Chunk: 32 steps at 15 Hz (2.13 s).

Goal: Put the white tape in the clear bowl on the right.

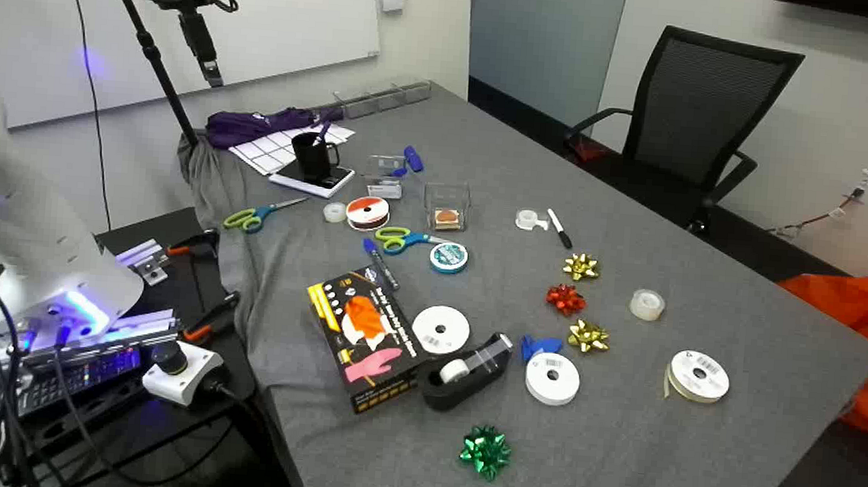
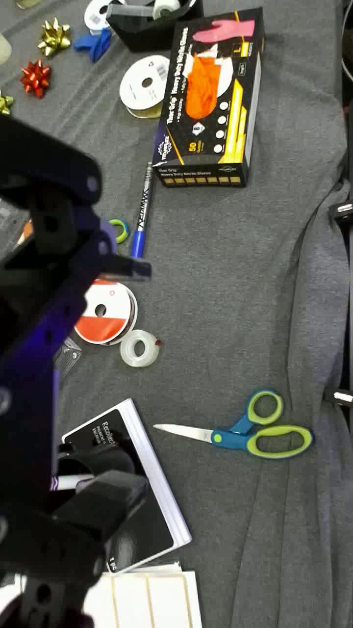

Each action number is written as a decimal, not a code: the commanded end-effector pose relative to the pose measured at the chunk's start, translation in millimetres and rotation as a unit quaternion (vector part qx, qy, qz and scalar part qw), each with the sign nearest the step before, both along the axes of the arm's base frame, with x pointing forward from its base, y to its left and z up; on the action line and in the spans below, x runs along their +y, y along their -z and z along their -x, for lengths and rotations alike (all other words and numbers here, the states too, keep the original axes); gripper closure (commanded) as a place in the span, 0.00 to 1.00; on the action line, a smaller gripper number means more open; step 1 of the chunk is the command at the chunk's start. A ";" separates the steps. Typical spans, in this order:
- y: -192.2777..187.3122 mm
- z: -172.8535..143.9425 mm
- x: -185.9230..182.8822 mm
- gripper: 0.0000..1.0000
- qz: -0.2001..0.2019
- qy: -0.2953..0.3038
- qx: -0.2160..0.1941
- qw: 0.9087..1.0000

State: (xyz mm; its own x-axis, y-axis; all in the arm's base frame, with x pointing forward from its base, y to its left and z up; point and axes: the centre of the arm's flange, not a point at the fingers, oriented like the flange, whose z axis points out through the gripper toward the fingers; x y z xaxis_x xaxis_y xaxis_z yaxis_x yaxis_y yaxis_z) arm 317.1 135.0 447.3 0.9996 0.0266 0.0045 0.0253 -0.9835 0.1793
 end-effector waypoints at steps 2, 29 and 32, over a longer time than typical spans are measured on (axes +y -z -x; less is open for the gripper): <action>0.0 0.0 0.0 0.00 0.000 0.000 0.000 1.000; 35.0 -47.7 -4.0 0.00 -0.003 0.105 -0.021 0.994; 56.9 -68.8 -10.6 0.00 -0.036 0.106 -0.023 0.993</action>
State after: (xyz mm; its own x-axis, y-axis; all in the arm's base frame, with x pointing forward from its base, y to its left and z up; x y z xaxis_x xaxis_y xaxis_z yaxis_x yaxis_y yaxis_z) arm 354.1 127.9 412.4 0.9828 -0.1777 0.0495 -0.1833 -0.9717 0.1493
